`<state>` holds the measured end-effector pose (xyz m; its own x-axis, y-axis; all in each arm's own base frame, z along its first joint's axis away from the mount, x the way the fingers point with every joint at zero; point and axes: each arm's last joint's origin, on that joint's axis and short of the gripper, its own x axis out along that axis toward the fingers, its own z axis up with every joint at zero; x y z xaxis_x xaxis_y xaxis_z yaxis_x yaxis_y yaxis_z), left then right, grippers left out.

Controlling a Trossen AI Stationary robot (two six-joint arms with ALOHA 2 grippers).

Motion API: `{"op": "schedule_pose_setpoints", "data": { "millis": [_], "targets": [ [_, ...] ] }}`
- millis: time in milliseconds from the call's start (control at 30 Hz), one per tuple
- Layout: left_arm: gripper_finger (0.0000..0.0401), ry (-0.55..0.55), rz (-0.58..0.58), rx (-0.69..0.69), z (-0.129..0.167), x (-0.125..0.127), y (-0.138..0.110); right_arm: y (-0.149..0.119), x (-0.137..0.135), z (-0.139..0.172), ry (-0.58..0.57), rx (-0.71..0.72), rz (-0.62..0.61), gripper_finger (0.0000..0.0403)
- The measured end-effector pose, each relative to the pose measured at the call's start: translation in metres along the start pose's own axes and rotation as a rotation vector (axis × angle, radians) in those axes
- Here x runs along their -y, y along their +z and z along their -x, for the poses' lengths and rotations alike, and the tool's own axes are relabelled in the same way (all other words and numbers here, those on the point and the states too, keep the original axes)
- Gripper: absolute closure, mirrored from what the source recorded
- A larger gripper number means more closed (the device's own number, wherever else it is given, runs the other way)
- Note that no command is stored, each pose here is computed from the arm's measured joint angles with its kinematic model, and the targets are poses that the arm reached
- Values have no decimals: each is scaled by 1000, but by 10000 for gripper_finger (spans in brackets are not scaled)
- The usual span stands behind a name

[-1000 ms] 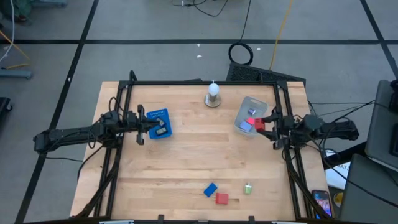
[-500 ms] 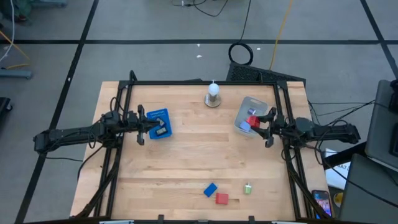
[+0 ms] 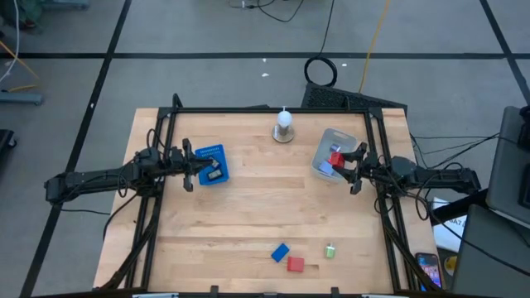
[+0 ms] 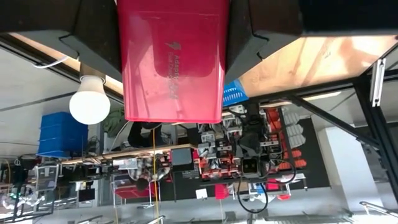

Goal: Pick & Place Office items
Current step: Put the top red charger adapter into the gray bin

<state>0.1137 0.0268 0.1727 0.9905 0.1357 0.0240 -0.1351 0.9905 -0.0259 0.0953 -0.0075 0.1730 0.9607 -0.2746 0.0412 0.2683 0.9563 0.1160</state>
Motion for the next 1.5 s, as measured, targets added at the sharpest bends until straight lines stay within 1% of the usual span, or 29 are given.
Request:
{"op": "schedule_pose_setpoints", "data": {
  "millis": [467, 600, 767, 967, 1067, 1133, 1200, 1300, 1367, 1433, 1500],
  "targets": [
    [377, 0, -2, -7, 0, 0, -1, -1, 0, 0, 1, -9, 10, 200],
    [377, 0, -2, -7, 0, 0, -1, -1, -1, 0, 24, -13, 13, 200],
    [377, 0, -3, -7, 0, 0, -1, -1, -1, 0, 25, -14, 14, 198],
    [377, 29, -4, -6, 0, -1, -1, -1, -1, -1, 18, -25, 26, 198],
    [377, 51, 0, -5, 0, -1, -1, 14, -2, -2, -12, -50, 49, 198],
    [377, 51, 0, -5, 0, -1, -1, 32, -4, -4, -30, -60, 61, 198],
    [377, 51, 0, -5, 0, -1, -1, 45, -5, -8, -77, -128, 85, 198],
    [377, 51, 1, -5, 0, -1, -1, 56, -5, -17, -162, -304, 129, 198],
    [377, 51, 1, -5, 0, -1, -1, 67, -5, -25, -226, -397, 144, 198],
    [377, 51, 2, -6, 0, -1, -1, 70, -2, -34, -297, -510, 164, 198],
    [377, 51, 3, -8, 0, -1, -1, 71, 1, -44, -345, -587, 172, 198]
  ]
}}
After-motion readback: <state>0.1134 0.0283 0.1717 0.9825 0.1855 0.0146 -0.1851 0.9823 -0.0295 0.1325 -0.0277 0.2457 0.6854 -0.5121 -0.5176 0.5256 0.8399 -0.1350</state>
